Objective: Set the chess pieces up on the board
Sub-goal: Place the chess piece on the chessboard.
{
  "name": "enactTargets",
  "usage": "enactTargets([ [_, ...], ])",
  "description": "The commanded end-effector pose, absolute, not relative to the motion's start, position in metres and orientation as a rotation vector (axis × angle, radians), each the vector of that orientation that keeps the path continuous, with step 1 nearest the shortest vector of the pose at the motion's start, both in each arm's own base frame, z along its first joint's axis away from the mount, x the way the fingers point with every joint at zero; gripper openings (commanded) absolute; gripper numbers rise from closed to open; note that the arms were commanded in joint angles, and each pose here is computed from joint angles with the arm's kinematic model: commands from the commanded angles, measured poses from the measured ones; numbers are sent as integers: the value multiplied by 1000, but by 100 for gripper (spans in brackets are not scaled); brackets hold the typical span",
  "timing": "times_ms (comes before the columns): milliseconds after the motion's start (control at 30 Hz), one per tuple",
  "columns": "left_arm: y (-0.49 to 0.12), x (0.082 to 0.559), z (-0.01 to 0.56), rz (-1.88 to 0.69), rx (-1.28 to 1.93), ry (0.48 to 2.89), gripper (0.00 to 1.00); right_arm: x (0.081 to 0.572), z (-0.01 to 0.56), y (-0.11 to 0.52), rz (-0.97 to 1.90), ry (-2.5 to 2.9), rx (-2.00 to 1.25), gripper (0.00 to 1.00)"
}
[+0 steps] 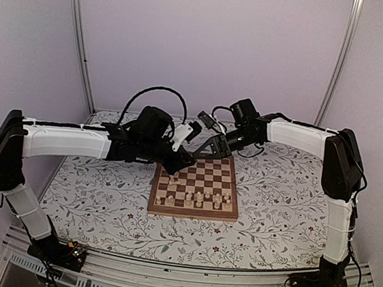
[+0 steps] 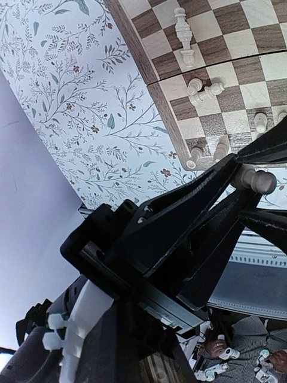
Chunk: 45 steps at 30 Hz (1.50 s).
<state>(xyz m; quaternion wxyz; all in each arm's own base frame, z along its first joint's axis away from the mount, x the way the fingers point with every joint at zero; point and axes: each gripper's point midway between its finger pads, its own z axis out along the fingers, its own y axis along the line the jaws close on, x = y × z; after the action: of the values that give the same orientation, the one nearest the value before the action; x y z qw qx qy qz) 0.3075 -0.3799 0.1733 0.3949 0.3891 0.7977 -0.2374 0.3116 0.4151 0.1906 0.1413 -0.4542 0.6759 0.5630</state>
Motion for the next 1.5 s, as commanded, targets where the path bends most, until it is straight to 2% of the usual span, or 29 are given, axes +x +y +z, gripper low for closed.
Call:
enactTargets([
  [0, -385, 308, 191, -603, 979, 1979, 13, 312, 191, 413, 1622, 1946, -1310, 24],
  [200, -386, 309, 191, -604, 973, 1978, 14, 311, 189, 413, 1635, 1948, -1311, 12],
  [333, -382, 314, 190, -566, 946, 1983, 23, 316, 182, 413, 1576, 1973, -1308, 9],
  [433, -380, 316, 192, -542, 941, 1978, 43, 325, 179, 410, 1444, 1994, -1309, 8],
  [467, -378, 316, 194, -528, 940, 1975, 55, 332, 176, 408, 1360, 2010, -1310, 8],
  [500, -375, 316, 195, -512, 940, 1972, 91, 338, 176, 405, 1292, 2014, -1314, 7],
  [533, -373, 316, 199, -500, 941, 1966, 98, 342, 174, 403, 1226, 2015, -1329, 7],
  [733, -345, 315, 234, -400, 888, 1864, 99, 366, 171, 381, 866, 2016, -1379, 7],
  [933, -280, 327, 278, -249, 506, 1686, 99, 379, 147, 364, 638, 2074, -1470, 6],
  [1233, -283, 332, 256, -211, 540, 1812, 92, 373, 97, 363, 471, 2178, -1590, 6],
  [1467, -287, 333, 241, -224, 541, 1871, 87, 359, 73, 373, 457, 2211, -1667, 6],
])
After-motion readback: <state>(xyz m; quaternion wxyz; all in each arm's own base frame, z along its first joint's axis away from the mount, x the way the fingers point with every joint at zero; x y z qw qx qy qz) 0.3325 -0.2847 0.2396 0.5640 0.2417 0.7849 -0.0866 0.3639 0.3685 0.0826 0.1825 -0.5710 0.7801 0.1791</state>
